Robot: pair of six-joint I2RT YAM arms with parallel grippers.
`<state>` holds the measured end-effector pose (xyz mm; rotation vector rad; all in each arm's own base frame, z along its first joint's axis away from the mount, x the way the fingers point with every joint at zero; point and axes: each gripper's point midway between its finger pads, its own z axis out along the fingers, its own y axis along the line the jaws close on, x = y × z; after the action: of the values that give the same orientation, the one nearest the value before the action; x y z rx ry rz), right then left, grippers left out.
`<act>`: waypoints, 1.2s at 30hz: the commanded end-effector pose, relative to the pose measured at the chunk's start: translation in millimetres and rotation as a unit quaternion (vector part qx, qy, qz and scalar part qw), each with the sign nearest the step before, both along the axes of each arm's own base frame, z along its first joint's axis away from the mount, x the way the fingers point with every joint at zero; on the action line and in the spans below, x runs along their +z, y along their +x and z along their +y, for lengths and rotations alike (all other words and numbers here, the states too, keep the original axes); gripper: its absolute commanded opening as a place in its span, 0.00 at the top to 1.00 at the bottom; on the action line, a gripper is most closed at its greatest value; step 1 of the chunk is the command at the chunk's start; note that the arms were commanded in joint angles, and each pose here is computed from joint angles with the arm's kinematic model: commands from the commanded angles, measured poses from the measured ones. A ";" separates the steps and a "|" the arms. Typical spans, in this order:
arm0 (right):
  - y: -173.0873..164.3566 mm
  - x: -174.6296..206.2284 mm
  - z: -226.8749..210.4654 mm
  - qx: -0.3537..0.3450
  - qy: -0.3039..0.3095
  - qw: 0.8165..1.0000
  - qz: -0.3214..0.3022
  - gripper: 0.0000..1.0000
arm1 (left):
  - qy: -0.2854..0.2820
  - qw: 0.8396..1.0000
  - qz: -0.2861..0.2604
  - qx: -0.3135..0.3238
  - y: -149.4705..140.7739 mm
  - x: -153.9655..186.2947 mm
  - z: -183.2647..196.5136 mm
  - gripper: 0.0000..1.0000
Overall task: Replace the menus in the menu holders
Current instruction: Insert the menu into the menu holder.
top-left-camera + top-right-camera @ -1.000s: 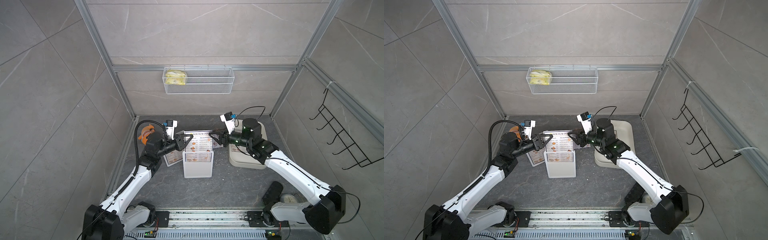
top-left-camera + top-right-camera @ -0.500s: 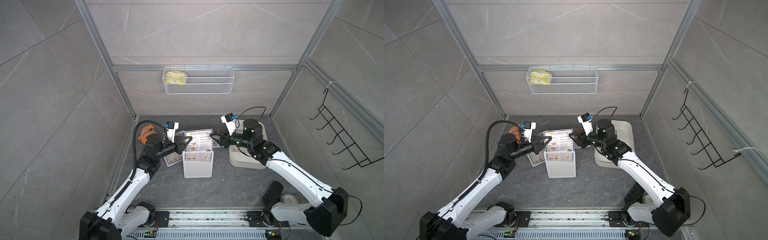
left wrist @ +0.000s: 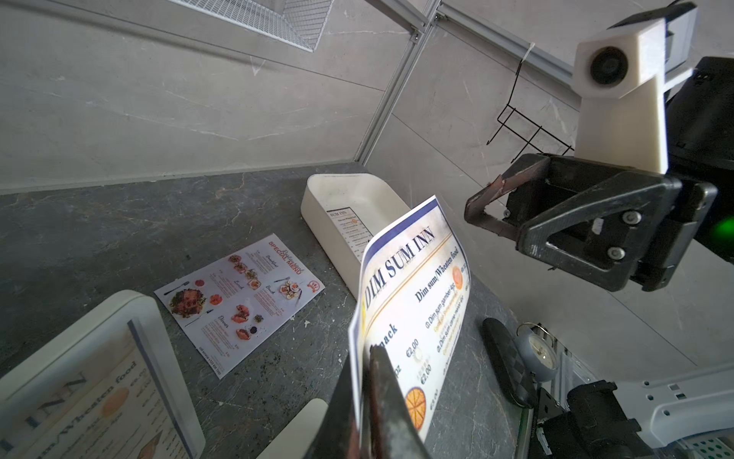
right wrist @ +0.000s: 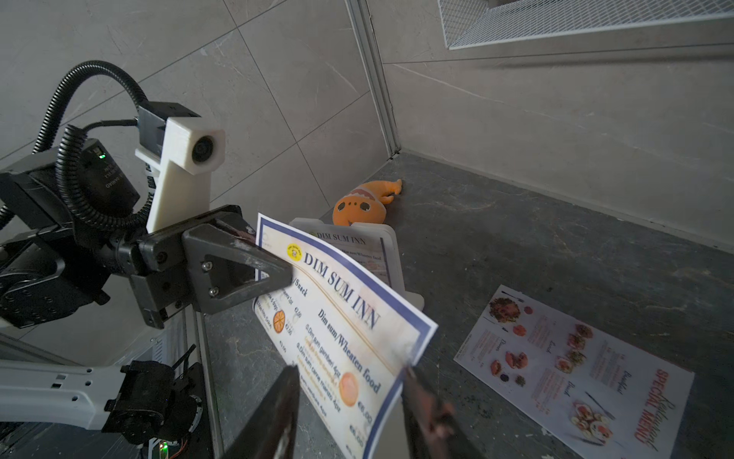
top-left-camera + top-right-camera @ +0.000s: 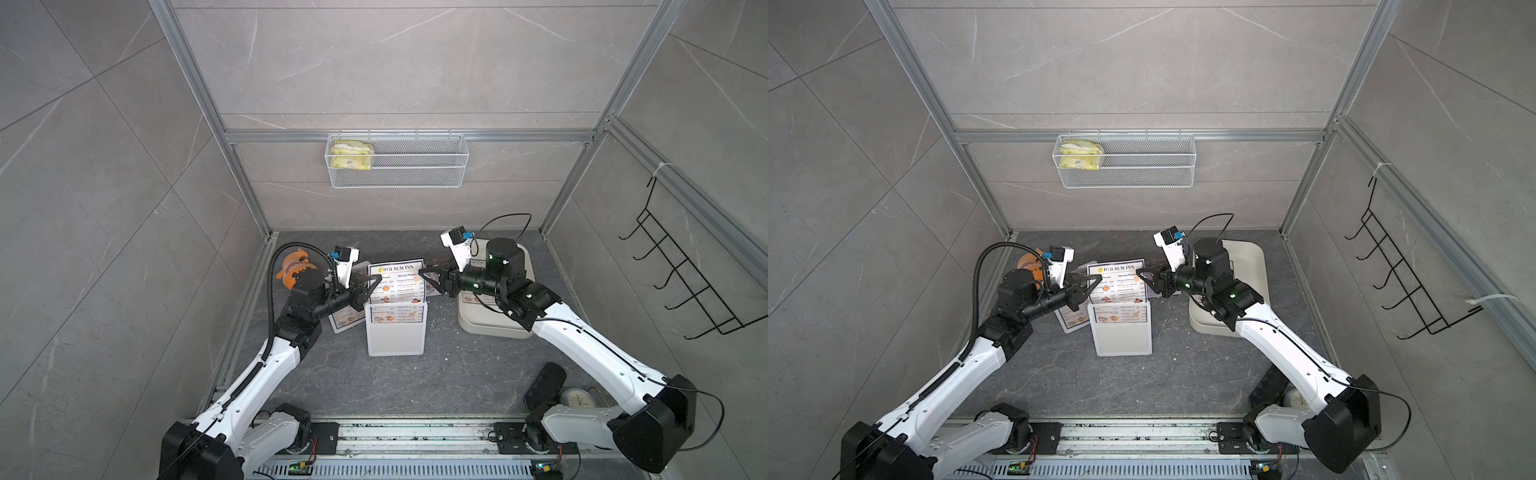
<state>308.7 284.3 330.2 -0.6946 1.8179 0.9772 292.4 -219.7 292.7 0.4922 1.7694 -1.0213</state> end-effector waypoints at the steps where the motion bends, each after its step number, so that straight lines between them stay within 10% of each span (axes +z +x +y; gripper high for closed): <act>1: 0.4 -8.1 2.9 0.005 0.002 1.000 0.014 0.54 | -0.012 0.999 -0.040 -0.018 -6.0 14.6 -3.4 0.90; 14: 0.8 -28.4 13.7 0.024 0.009 0.998 0.052 0.54 | -0.003 0.996 -0.086 0.029 -3.3 29.9 10.9 0.62; 24: 3.1 -43.6 22.0 0.039 0.008 0.997 0.065 0.57 | -0.012 0.997 -0.076 0.025 0.1 27.2 8.0 0.62; 36: -18.5 -71.9 21.5 0.061 -0.034 0.996 0.058 0.88 | -0.021 0.999 -0.039 -0.021 -15.8 11.4 -0.7 0.70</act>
<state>300.3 307.3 264.0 -0.7721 1.9431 1.0703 286.1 -216.0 292.4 0.5024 1.7227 -1.0027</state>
